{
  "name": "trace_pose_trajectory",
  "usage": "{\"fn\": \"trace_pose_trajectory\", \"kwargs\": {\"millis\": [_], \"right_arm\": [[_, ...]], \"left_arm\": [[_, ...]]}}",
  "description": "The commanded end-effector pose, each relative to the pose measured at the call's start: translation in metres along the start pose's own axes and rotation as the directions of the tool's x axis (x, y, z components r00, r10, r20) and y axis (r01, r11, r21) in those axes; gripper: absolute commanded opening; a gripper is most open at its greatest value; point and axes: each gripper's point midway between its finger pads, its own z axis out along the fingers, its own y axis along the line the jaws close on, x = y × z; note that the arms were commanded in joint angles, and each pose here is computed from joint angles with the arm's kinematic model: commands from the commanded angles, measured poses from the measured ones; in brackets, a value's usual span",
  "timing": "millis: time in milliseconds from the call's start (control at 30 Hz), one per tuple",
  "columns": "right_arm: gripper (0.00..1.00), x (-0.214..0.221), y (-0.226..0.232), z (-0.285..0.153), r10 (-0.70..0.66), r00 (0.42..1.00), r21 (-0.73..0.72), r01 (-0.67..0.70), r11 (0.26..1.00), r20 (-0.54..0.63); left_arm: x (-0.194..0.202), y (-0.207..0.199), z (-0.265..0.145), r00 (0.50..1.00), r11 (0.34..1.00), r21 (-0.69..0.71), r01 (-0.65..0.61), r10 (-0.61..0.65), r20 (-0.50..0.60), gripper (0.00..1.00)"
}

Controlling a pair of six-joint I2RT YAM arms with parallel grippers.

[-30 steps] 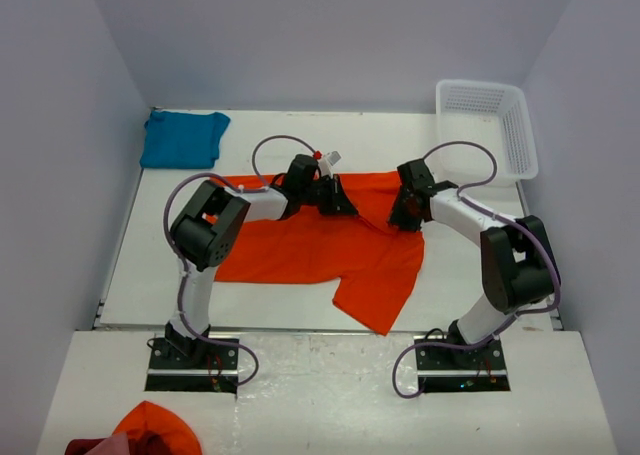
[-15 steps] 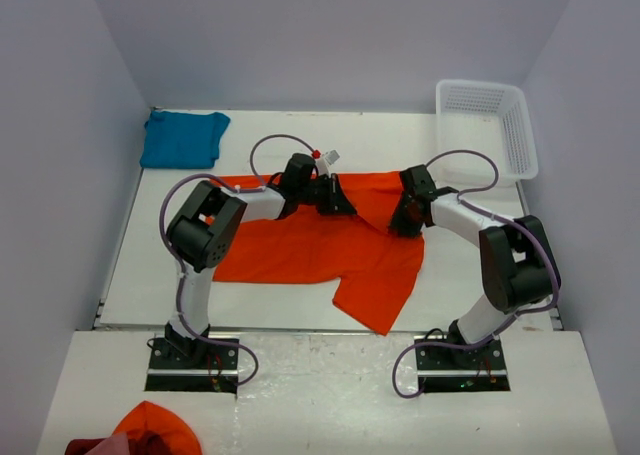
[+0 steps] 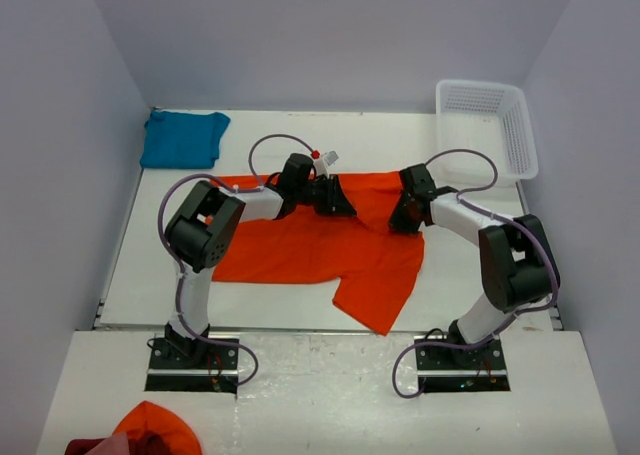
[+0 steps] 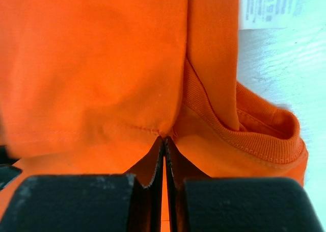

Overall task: Fold and stack the t-shirts
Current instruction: Flatten out the tshirt

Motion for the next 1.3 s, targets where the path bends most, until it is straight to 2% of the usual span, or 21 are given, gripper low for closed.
{"fn": "trace_pose_trajectory", "kwargs": {"millis": [0,33,133,333,733,833,867,900,967,1067,1267], "right_arm": [[0.00,-0.033,0.017,-0.031,-0.013,0.992,-0.046,0.019,0.999,0.123],[0.00,-0.040,0.021,-0.038,-0.019,0.990,-0.055,0.027,0.998,0.143],[0.00,-0.055,0.026,-0.062,-0.047,0.978,-0.060,0.060,0.996,0.202],[0.00,-0.083,0.041,-0.097,-0.107,0.955,-0.061,0.128,0.990,0.277],[0.00,-0.099,0.056,-0.086,-0.131,0.962,-0.064,0.150,0.987,0.239],[0.00,-0.100,0.059,-0.084,-0.130,0.964,-0.070,0.150,0.986,0.233],[0.00,-0.100,0.059,-0.082,-0.131,0.964,-0.069,0.150,0.986,0.230],[0.00,-0.102,0.061,-0.084,-0.128,0.963,-0.072,0.149,0.986,0.235],[0.00,-0.104,0.064,-0.087,-0.125,0.964,-0.090,0.150,0.985,0.236],[0.00,-0.105,0.069,-0.091,-0.131,0.963,-0.115,0.162,0.980,0.236],[0.00,-0.116,0.082,-0.104,-0.144,0.953,-0.143,0.187,0.972,0.266]], "left_arm": [[-0.004,0.001,-0.002,0.999,0.999,-0.004,-0.034,0.034,0.005,0.27],[-0.003,0.004,-0.003,1.000,0.999,-0.020,-0.026,0.026,-0.001,0.36],[0.001,0.012,-0.002,1.000,0.998,-0.052,-0.026,0.025,-0.004,0.50],[0.004,0.016,-0.005,1.000,0.997,-0.073,-0.022,0.022,-0.005,0.56],[0.007,0.023,-0.005,1.000,0.991,-0.132,-0.028,0.026,-0.014,0.56],[0.006,0.012,0.001,1.000,0.997,-0.070,0.018,-0.018,-0.001,0.51],[-0.003,0.000,0.004,0.999,1.000,-0.006,0.001,-0.001,0.035,0.47],[0.004,-0.005,0.006,1.000,0.998,0.050,0.023,-0.023,0.006,0.45],[0.001,-0.021,0.011,0.999,0.987,0.152,0.047,-0.050,0.019,0.42],[0.003,-0.042,0.013,0.998,0.968,0.245,0.051,-0.055,0.010,0.41],[0.015,-0.045,0.028,0.999,0.968,0.245,0.053,-0.051,-0.013,0.41]]}}
